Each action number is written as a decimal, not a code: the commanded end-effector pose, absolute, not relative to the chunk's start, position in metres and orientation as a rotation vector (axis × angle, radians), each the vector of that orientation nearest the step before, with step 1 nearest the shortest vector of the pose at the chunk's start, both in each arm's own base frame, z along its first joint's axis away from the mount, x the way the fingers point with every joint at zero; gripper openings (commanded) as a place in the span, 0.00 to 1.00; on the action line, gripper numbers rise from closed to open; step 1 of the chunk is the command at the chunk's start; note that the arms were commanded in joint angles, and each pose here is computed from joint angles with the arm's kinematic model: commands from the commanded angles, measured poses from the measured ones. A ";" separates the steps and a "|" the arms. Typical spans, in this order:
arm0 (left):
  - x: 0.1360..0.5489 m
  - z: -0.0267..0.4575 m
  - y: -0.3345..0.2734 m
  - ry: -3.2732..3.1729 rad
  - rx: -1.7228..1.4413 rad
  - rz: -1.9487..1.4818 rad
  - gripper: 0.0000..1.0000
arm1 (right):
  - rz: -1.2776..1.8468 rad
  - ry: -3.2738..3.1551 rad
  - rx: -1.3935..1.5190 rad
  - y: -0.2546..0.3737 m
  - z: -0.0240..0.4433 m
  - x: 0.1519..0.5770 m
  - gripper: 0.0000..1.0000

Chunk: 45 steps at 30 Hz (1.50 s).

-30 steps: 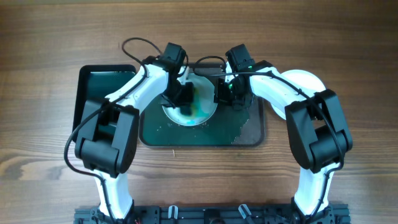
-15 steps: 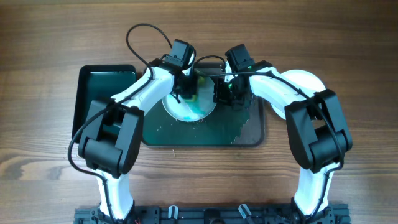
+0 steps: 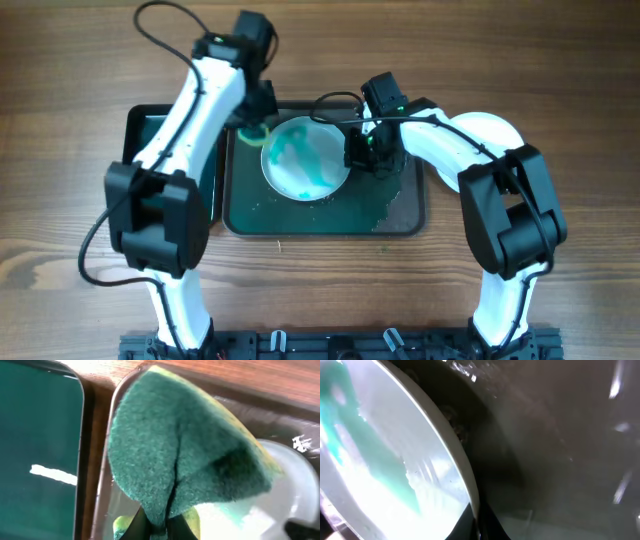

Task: Clean dirty plates on tray and stack at the side
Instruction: 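Scrub the last plate with the sponge while the right gripper holds it, then lift the last plate with the right gripper and stack it on the pile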

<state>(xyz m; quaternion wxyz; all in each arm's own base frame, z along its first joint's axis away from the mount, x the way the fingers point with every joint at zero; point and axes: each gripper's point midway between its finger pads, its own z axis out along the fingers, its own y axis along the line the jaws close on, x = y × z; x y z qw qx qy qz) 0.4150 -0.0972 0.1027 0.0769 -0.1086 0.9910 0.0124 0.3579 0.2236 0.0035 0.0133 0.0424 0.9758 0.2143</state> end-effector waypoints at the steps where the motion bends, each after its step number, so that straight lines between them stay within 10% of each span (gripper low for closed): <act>1: 0.407 0.102 -0.120 3.034 -0.360 -0.204 0.04 | 0.439 2.950 0.112 0.205 0.031 0.366 0.04; 26: 0.406 0.102 -0.129 3.030 -0.284 -0.193 0.04 | -0.913 1.908 -0.173 0.149 0.261 0.318 0.04; 38: 0.406 0.102 -0.129 3.030 -0.284 -0.194 0.04 | -0.959 1.822 -0.175 0.152 0.276 0.314 0.04; 45: 0.406 0.102 -0.129 3.030 -0.284 -0.194 0.04 | -0.568 2.345 -0.263 0.171 0.188 0.309 0.04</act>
